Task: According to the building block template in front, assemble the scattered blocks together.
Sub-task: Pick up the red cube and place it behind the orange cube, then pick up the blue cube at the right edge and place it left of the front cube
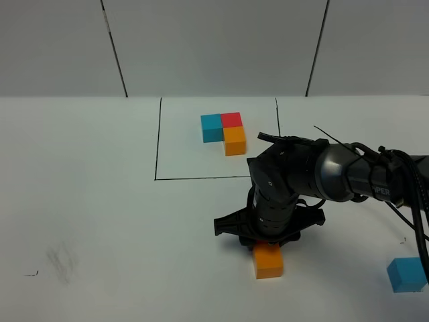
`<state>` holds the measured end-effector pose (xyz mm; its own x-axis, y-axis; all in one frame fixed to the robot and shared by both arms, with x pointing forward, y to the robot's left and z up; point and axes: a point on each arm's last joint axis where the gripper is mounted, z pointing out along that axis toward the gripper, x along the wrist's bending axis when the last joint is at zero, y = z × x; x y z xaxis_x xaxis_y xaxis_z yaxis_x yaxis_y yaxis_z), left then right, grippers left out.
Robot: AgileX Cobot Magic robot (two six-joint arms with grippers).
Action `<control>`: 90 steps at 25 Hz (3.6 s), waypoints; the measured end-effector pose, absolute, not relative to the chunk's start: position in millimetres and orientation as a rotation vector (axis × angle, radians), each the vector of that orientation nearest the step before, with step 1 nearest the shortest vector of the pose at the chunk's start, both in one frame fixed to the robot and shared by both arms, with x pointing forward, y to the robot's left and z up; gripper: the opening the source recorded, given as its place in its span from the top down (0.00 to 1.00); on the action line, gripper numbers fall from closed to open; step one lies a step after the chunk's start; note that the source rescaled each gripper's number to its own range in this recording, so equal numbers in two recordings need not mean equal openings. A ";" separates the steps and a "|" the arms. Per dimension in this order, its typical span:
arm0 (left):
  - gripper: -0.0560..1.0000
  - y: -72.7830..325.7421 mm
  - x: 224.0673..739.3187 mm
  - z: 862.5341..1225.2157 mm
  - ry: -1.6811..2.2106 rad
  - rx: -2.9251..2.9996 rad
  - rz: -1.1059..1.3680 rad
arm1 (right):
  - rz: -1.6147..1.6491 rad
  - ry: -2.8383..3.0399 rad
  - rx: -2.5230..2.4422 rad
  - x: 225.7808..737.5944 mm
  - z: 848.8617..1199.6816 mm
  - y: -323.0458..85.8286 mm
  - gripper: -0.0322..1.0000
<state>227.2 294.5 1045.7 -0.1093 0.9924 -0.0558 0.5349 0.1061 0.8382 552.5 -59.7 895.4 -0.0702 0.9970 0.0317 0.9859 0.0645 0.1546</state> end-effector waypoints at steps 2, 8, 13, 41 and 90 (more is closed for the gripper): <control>0.33 294.5 227.2 1045.7 1.728 1.501 0.885 | 0.205 2.231 2.079 552.6 895.2 -59.8 0.97; 0.33 294.5 227.2 1045.7 1.728 1.501 0.885 | 0.203 2.232 2.071 552.9 895.0 -60.1 0.97; 0.33 294.5 227.2 1045.7 1.728 1.501 0.885 | 0.204 2.238 2.047 553.1 895.1 -59.9 0.97; 0.33 294.5 227.2 1045.7 1.728 1.501 0.885 | 0.234 2.252 1.898 560.9 891.2 -62.1 0.00; 0.33 294.5 227.2 1045.7 1.728 1.501 0.885 | 0.715 1.751 1.251 379.8 1252.6 -252.9 0.32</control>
